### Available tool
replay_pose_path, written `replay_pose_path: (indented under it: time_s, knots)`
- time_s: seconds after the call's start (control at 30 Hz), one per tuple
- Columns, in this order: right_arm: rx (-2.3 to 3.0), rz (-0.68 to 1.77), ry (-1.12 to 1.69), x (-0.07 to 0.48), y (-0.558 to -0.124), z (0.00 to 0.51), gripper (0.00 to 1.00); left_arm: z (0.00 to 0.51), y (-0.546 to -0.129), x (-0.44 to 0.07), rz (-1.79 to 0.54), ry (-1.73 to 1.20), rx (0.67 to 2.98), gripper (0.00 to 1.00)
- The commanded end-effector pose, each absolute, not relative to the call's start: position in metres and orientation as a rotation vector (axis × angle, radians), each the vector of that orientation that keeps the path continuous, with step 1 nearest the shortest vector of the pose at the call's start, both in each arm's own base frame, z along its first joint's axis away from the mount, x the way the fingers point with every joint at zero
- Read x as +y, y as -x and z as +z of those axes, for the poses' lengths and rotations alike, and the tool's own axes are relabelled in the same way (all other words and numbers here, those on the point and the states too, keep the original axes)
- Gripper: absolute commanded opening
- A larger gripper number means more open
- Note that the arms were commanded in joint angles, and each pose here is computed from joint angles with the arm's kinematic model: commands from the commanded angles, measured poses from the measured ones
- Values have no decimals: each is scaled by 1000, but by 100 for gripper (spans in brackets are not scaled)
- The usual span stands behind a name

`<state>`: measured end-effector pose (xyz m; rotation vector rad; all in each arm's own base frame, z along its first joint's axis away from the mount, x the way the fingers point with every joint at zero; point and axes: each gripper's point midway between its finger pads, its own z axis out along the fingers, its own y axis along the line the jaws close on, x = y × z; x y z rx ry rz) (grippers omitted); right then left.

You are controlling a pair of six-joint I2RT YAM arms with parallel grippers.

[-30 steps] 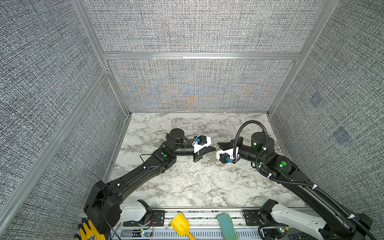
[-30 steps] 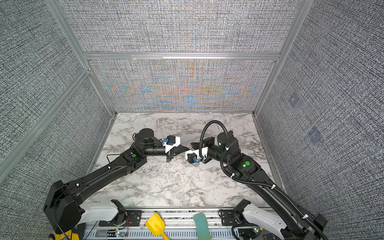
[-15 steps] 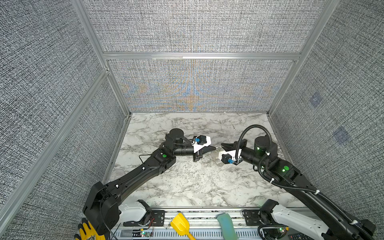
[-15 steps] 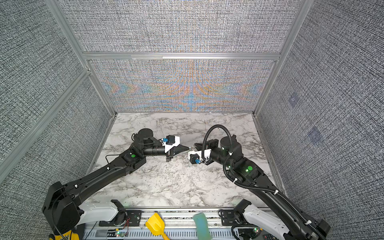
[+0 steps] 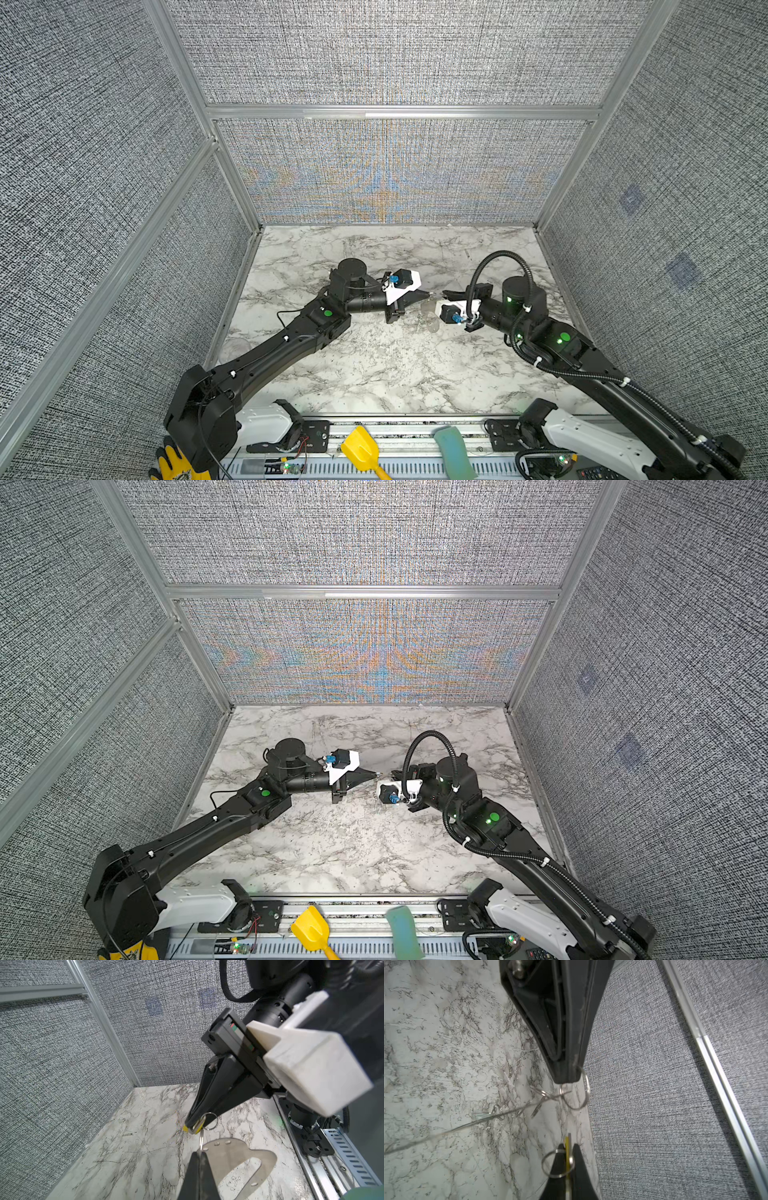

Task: Remove the keys from the keyring
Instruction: 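Pull the right gripper back, freeing the yellow-tagged key onto the table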

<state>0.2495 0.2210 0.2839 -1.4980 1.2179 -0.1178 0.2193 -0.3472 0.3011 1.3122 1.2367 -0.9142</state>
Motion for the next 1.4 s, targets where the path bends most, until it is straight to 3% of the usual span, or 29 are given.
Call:
replay_pose_path:
  time_s: [0.0, 0.33, 0.73, 0.97, 1.1, 1.27, 1.37]
  knots:
    - [1348, -73, 1394, 215, -260, 272, 0, 302, -231, -342, -841, -1259, 1269, 0]
    - [1736, 23, 1254, 185, -302, 178, 0, 269, -255, -323, -710, -1180, 1443, 0]
    - [1998, 54, 1304, 166, -332, 80, 0, 249, -265, -299, -625, -1111, 1557, 0]
    - [2081, 76, 1326, 158, -337, 51, 11, 241, -269, -289, -585, -1069, 1610, 0]
    - [2102, 66, 1328, 156, -341, 45, 23, 237, -272, -283, -554, -1052, 1644, 0]
    - [2122, 75, 1305, 156, -346, 48, 38, 234, -274, -275, -517, -1027, 1674, 0]
    - [2109, 31, 1244, 152, -353, 67, 42, 229, -275, -272, -504, -1025, 1704, 0]
